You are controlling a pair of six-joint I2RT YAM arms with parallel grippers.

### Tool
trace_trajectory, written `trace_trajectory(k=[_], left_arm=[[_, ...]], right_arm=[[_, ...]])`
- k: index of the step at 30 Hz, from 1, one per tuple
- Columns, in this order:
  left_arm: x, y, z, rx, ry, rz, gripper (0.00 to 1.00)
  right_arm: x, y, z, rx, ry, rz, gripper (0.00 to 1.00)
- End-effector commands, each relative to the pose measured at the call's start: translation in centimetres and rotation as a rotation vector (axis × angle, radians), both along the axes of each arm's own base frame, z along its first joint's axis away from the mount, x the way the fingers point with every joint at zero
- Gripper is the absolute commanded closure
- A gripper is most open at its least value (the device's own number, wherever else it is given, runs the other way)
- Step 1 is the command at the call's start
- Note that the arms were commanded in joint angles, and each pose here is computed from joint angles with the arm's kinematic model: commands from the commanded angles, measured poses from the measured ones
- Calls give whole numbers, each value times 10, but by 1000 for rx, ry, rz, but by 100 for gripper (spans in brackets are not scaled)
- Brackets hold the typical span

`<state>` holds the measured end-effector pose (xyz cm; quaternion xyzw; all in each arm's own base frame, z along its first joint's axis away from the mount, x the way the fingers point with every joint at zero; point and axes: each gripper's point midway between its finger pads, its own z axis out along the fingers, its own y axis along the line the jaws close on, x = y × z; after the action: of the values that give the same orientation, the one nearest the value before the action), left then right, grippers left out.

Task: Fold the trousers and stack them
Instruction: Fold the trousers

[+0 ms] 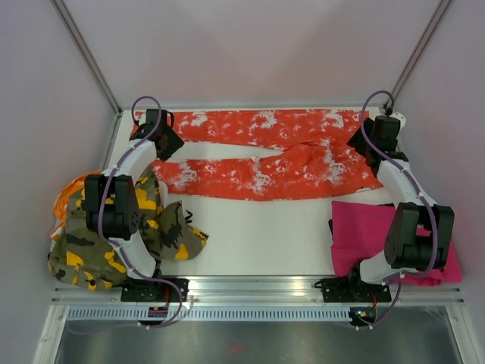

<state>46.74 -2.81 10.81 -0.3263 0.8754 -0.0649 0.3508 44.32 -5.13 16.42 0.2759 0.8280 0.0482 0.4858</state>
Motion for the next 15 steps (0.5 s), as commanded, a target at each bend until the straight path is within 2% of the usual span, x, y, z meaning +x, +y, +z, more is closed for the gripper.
trace_trajectory(k=[1,4,9,12,15], left_arm=[[-24,-17,16,-71,12,144,41],[-52,-22,5,-38,73,246,40],[-75,-36,-23,-94,123,372,40],[-80,-46,-37,-77,169,352,40],[-96,-40,-45,-49,208,425,40]], right_arm=[[-12,-6,-13,15,23,-54,36],[-22,-12,-19,29,32,-108,36],[-41,-33,-30,95,41,-219,33],[-54,-44,-41,126,65,-263,33],[-68,-50,-48,119,86,-299,32]])
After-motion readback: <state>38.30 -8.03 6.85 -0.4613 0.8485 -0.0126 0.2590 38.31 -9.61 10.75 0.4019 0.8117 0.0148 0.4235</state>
